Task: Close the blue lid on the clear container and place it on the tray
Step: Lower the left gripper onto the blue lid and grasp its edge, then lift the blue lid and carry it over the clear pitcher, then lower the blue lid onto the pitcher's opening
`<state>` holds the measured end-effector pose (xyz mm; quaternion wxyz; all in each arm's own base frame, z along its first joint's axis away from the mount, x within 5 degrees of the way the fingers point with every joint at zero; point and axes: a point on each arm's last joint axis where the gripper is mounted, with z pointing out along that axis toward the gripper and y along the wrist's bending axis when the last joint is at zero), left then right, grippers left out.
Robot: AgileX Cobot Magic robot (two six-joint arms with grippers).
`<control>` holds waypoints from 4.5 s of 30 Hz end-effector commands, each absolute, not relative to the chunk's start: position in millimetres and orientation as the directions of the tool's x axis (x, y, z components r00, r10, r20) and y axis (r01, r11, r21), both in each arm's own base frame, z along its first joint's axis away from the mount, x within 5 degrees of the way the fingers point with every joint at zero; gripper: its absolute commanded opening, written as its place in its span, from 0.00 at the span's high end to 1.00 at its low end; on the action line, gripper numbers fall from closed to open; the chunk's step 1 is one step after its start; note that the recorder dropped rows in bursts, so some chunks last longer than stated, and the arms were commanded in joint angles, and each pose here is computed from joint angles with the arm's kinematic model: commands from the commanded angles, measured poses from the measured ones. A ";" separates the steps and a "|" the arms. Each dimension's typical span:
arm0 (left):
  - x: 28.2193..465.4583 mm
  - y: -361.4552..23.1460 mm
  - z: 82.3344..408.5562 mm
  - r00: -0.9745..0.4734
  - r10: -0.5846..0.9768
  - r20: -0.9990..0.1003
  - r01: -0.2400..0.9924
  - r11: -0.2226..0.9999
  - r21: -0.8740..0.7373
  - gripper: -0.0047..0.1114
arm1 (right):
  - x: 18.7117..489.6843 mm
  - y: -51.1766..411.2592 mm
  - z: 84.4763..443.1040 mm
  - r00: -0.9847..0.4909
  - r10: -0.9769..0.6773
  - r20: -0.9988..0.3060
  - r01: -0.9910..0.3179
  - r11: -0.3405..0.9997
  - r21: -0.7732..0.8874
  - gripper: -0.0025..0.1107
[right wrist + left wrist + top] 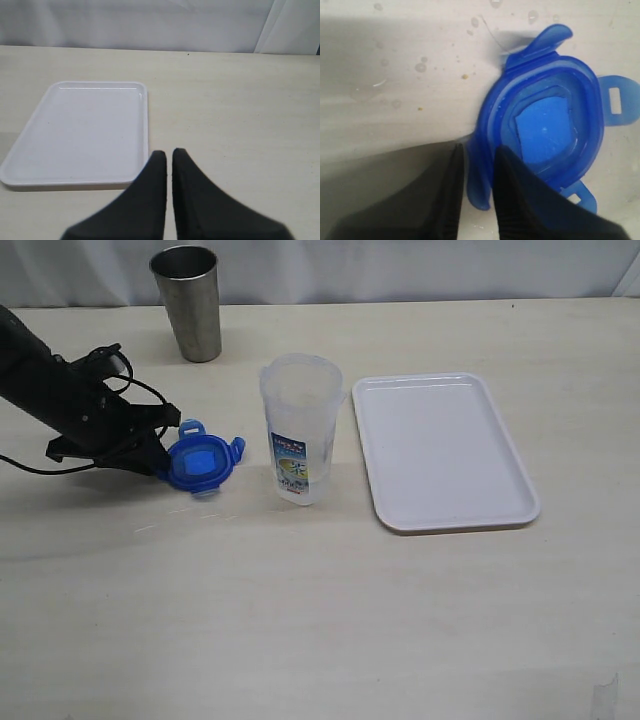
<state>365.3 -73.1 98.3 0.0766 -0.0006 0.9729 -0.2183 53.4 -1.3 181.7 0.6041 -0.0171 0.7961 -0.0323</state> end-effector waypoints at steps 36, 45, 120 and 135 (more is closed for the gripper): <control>359.3 -71.9 133.2 -0.963 0.123 -0.240 0.205 0.911 -0.357 0.96 | 53.5 -1.3 182.4 -0.253 -0.065 -0.965 0.014 0.997 -0.071 0.94; 349.4 -72.9 189.5 -0.900 0.208 -0.384 0.343 0.880 -0.327 0.96 | 53.5 -1.3 182.4 -0.253 -0.065 -0.965 0.014 0.997 -0.071 0.94; 279.2 -247.7 280.8 0.037 0.967 -0.253 0.429 0.214 0.878 0.96 | 53.5 -1.3 182.4 -0.253 -0.065 -0.965 0.014 0.997 -0.071 0.94; 270.6 -256.6 280.8 0.063 0.964 -0.258 0.430 0.207 0.879 0.96 | 53.5 -1.3 182.4 -0.253 -0.065 -0.965 0.014 0.997 -0.071 0.94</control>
